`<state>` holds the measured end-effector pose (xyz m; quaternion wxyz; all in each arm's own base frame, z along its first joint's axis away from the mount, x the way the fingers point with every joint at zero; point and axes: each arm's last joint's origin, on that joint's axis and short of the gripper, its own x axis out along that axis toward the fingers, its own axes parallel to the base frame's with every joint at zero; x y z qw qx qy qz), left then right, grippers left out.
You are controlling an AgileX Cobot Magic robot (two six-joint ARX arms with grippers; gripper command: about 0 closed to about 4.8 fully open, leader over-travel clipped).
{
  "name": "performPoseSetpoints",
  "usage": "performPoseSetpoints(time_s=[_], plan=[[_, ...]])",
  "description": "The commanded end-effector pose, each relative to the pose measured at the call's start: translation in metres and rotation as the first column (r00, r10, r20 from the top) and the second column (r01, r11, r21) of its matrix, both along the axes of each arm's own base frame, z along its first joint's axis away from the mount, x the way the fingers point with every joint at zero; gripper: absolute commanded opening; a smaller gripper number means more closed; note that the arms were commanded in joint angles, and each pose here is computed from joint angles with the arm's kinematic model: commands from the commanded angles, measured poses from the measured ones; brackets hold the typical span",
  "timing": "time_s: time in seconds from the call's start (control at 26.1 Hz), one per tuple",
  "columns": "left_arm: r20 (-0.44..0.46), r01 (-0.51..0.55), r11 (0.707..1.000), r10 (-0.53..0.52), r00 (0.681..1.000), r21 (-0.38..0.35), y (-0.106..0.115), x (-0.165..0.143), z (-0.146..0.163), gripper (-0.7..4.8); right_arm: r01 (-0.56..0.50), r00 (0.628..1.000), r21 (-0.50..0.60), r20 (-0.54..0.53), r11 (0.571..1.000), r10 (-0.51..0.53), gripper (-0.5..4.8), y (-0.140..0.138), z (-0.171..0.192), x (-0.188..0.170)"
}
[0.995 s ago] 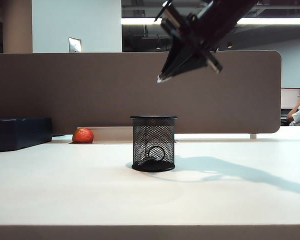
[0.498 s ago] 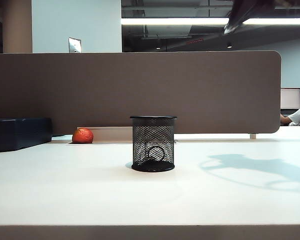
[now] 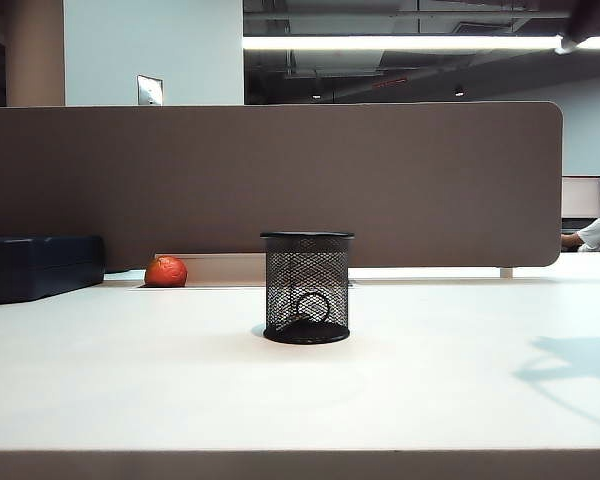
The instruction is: Pick up a bunch of keys from the table, then put them into the black basket.
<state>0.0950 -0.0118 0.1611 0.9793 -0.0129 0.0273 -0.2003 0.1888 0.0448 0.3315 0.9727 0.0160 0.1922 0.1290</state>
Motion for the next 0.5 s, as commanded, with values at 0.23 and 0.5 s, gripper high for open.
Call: performPoseSetpoints(time_s=[0.23, 0.5], plan=[[0.019, -0.198, 0.98, 0.197, 0.98, 0.011, 0.006, 0.002, 0.002, -0.06, 0.093, 0.987, 0.049, 0.124, 0.994, -0.099, -0.09, -0.014, -0.044, -0.048], [0.019, -0.287, 0.958, 0.286, 0.958, 0.014, 0.008, 0.002, 0.002, -0.06, 0.117, 0.974, 0.118, 0.179, 0.986, -0.137, -0.09, -0.02, -0.089, -0.074]])
